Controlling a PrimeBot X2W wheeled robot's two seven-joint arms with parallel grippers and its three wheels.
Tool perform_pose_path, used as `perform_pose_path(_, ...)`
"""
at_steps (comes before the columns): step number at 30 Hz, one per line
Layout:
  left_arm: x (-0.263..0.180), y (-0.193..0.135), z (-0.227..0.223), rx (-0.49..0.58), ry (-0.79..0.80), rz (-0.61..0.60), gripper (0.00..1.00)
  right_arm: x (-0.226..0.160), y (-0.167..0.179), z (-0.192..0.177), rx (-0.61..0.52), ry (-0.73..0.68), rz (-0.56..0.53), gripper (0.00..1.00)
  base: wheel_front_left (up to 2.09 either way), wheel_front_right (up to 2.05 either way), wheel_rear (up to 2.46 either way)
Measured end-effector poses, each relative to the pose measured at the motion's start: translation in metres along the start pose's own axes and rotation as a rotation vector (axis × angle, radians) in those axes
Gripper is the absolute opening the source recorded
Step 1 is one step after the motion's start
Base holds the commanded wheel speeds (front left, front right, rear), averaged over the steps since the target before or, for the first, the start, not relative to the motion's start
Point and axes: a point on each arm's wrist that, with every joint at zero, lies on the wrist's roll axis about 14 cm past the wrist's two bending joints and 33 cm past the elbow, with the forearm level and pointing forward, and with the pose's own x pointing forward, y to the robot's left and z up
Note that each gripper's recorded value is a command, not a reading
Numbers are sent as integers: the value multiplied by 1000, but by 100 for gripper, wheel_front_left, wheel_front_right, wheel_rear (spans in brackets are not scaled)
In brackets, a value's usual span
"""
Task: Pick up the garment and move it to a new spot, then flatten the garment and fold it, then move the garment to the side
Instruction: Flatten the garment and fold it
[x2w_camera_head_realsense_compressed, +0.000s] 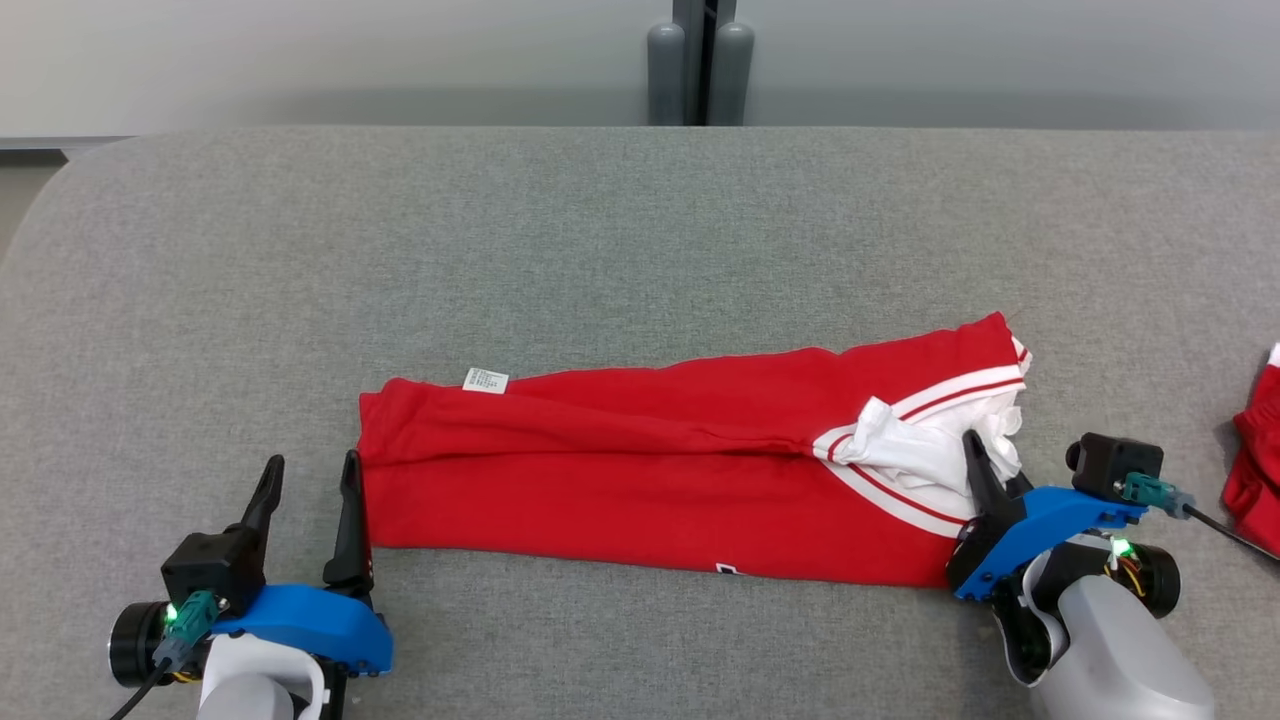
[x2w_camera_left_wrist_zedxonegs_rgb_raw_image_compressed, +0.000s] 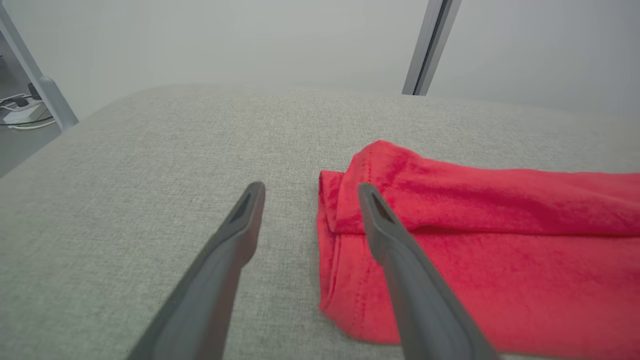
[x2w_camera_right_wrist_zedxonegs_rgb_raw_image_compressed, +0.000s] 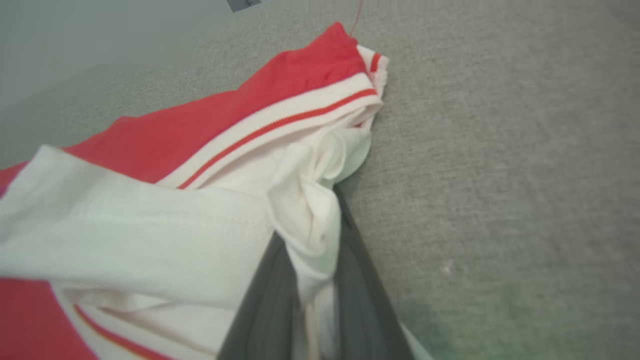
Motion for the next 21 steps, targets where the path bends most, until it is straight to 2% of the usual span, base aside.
perform_pose_path(7, 6, -13, 3, -12, -13, -28, 100, -6, -21, 22, 13, -114, -70, 0, 0, 0, 0)
perform_pose_path(9, 6, -16, 4, -16, -17, -35, 100, -12, -39, 42, -10, -175, -109, 0, 0, 0, 0)
perform_pose_path(10, 7, -23, 4, -20, -18, -53, 100, -16, -48, 67, -28, -249, -130, 0, 0, 0, 0)
perform_pose_path(12, 7, -28, 5, -21, -21, -65, 100, -19, -43, 88, -59, -313, -117, 0, 0, 0, 0)
perform_pose_path(14, 8, -32, 5, -20, -21, -75, 100, -20, -29, 107, -88, -371, -79, 0, 0, 0, 0)
perform_pose_path(16, 7, -39, 5, -24, -22, -90, 100, -20, 5, 125, -120, -422, 15, 0, 0, 0, 0)
perform_pose_path(21, -3, -37, 7, -24, -29, -83, 100, -22, 93, 114, -92, -377, 275, 0, 0, 0, 0)
